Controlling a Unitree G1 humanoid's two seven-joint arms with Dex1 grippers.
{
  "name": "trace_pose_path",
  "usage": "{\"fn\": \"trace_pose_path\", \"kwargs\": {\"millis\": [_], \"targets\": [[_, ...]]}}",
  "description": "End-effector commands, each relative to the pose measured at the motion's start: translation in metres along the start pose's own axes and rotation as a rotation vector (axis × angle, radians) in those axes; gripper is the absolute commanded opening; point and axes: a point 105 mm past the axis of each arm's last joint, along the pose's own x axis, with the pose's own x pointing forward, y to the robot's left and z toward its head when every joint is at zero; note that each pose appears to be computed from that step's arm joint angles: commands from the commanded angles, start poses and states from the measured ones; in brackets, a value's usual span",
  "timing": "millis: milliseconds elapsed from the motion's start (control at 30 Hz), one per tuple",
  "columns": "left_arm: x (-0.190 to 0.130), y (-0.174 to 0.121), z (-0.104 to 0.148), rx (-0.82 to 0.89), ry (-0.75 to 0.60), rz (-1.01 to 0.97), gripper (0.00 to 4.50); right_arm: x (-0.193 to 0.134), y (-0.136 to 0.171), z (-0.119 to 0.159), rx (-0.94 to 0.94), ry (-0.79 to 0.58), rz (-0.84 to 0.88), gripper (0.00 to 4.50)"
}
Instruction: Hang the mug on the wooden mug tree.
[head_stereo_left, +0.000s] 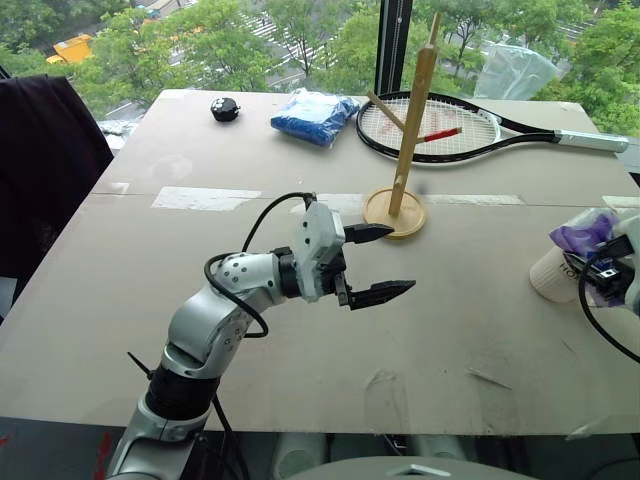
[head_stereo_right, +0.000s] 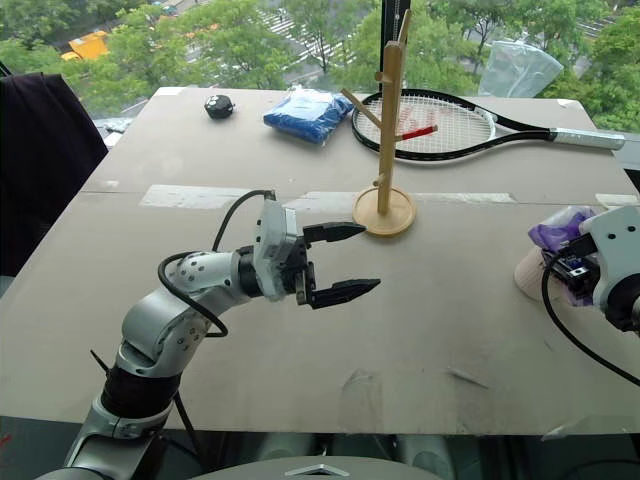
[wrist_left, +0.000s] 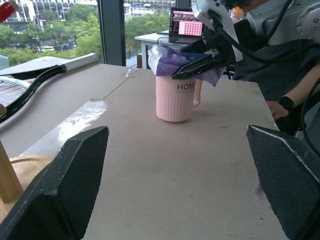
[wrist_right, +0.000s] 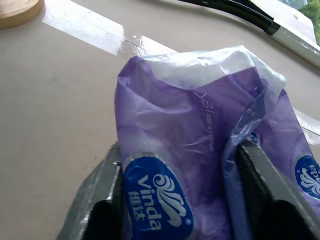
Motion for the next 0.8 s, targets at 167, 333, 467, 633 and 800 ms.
{"fn": "trace_pose_path", "kwargs": {"millis": [167, 333, 467, 633, 800], "targets": [[0.001, -0.005, 0.014, 0.055, -0.032, -0.032, 4.5, 0.001, -0.003, 0.022, -0.009, -0.081, -0.036, 0.04], [0.003, -0.009, 0.013, 0.038, -0.045, -0.089, 4.5, -0.008, -0.021, 0.035, -0.047, -0.101, -0.109, 0.04], [0.02, -0.015, 0.018, 0.053, -0.087, -0.224, 4.5, -0.043, -0.06, 0.017, -0.048, 0.006, -0.263, 0.04], [0.032, -0.027, 0.023, 0.059, -0.114, -0.39, 4.5, -0.083, -0.083, -0.031, 0.012, 0.172, -0.412, 0.04], [0.036, -0.032, 0.022, 0.057, -0.121, -0.485, 4.5, -0.1, -0.065, -0.068, 0.079, 0.281, -0.393, 0.04]]}}
